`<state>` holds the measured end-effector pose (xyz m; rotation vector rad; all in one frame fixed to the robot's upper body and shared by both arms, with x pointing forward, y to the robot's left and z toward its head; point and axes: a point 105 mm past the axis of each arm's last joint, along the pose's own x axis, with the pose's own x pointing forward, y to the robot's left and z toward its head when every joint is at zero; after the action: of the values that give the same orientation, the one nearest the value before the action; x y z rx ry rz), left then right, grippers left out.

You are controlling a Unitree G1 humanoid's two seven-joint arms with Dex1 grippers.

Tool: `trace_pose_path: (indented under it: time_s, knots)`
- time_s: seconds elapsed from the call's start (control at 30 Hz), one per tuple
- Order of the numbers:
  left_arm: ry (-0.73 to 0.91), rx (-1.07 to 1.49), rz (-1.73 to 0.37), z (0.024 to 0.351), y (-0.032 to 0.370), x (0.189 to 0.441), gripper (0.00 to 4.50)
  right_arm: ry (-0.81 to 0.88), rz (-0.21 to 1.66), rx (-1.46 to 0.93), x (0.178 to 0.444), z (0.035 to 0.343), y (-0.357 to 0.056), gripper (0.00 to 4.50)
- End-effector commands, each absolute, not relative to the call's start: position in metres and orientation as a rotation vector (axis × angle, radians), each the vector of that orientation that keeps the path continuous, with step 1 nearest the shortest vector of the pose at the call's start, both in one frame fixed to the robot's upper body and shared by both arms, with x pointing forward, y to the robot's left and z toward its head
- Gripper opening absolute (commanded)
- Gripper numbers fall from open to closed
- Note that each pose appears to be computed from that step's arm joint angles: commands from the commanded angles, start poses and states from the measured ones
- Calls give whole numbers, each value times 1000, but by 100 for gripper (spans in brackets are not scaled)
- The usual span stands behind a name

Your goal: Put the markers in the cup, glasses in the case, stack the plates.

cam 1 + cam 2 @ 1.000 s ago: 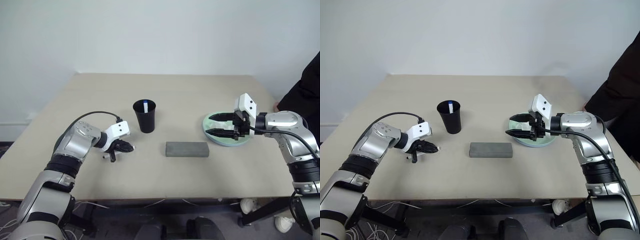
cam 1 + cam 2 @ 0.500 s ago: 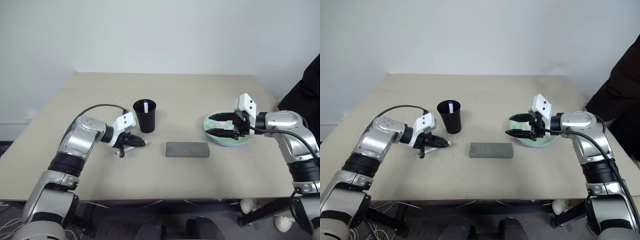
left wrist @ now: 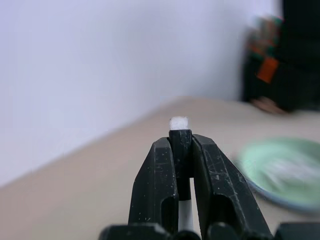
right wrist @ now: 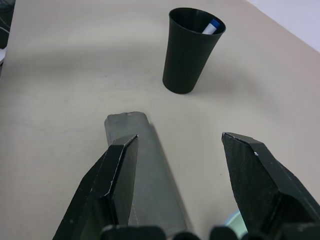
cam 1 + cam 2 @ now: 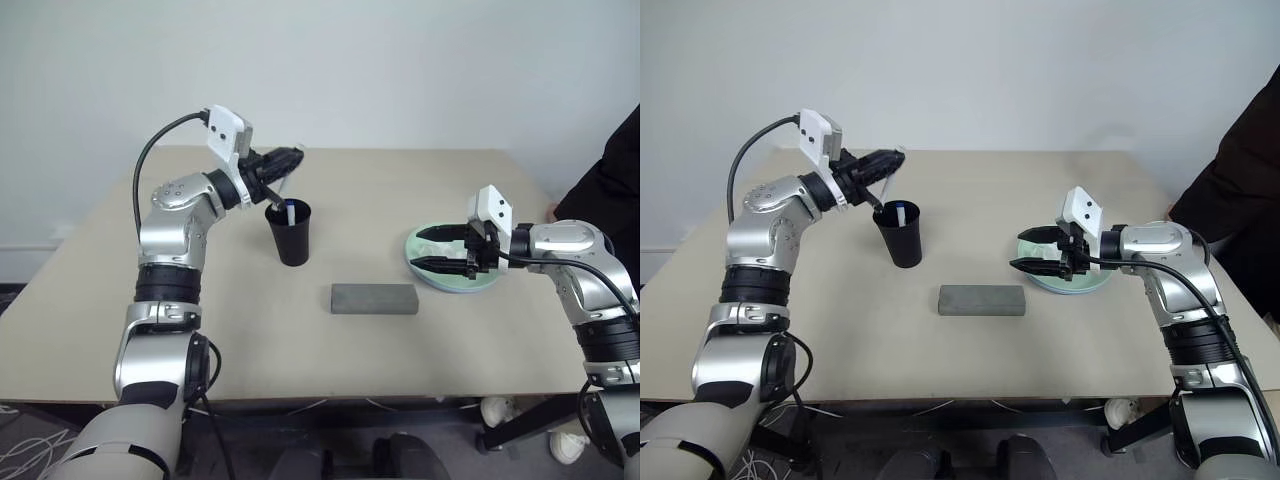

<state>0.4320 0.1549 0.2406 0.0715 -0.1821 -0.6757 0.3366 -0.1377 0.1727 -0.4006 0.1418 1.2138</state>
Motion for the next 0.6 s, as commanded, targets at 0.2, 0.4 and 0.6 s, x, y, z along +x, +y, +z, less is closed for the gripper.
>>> trace_pose_path:
  time_s: [0.2, 0.4, 0.6]
  knots:
    - [-326, 55, -406, 246, 168, 457, 3, 67, 1214, -425, 338, 191, -133, 288]
    - [-301, 28, -445, 233, 151, 460, 3, 64, 1216, -425, 337, 191, -132, 288]
    - [-279, 17, -482, 225, 143, 460, 3, 61, 1214, -426, 336, 191, -131, 288]
